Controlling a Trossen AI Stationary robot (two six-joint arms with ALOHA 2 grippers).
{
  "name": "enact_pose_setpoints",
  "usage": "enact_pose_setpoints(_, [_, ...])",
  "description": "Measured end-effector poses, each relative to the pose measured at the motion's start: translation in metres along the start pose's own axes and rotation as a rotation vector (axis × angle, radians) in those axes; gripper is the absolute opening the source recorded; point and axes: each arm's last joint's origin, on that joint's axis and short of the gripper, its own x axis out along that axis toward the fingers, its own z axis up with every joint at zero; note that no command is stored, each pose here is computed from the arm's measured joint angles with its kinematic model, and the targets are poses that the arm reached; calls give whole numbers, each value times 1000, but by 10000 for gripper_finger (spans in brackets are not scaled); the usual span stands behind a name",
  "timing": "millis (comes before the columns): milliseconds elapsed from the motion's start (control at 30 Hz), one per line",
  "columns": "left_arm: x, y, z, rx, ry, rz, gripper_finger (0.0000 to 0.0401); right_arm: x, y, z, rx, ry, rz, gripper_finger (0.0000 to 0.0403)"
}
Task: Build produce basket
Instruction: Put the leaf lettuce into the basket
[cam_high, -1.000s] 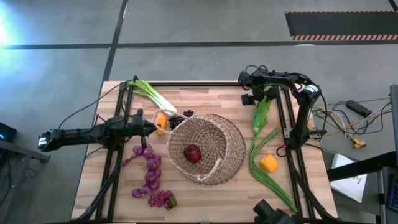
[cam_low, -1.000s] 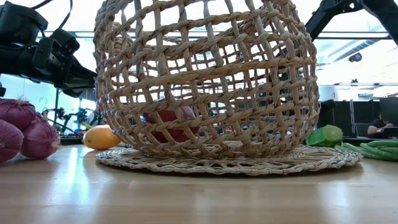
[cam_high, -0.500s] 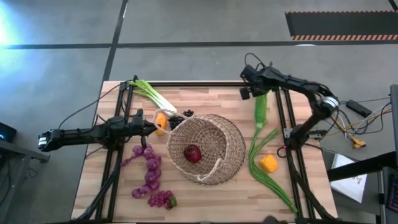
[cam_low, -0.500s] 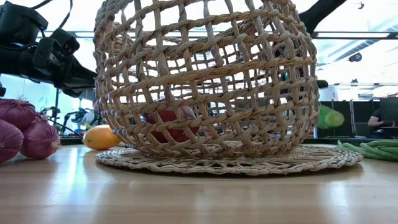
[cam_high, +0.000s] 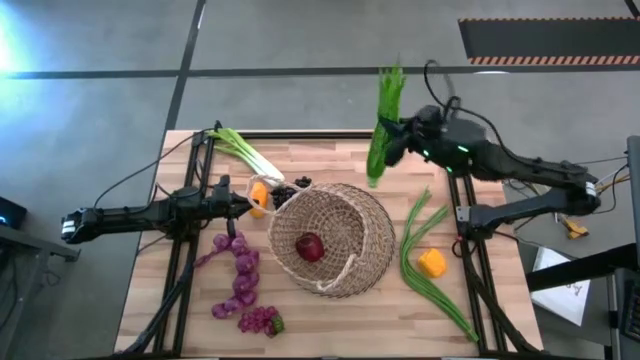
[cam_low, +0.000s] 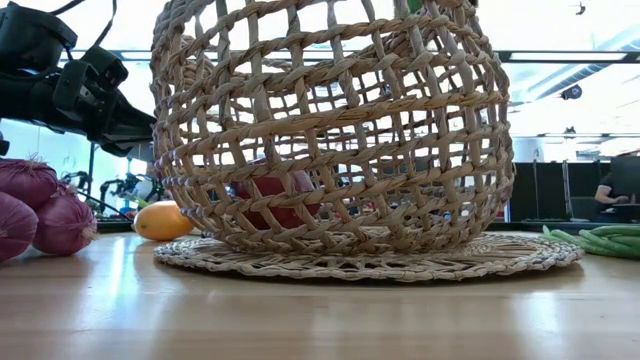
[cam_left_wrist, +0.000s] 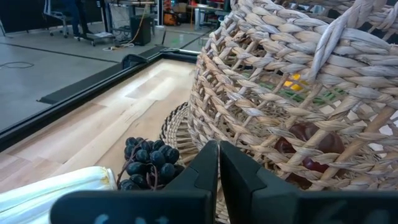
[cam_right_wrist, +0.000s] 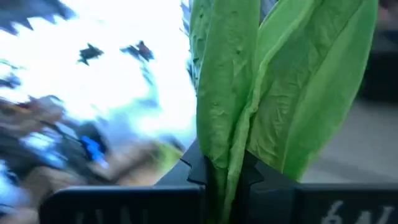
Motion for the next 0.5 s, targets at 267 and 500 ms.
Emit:
enact_pose_setpoints(267, [0, 0, 0, 0, 0, -1, 0, -40, 87, 6, -91, -277, 413, 12])
enact_pose_setpoints(500, [0, 0, 0, 0, 0, -2, 0, -27, 152, -49, -278, -286, 516, 12])
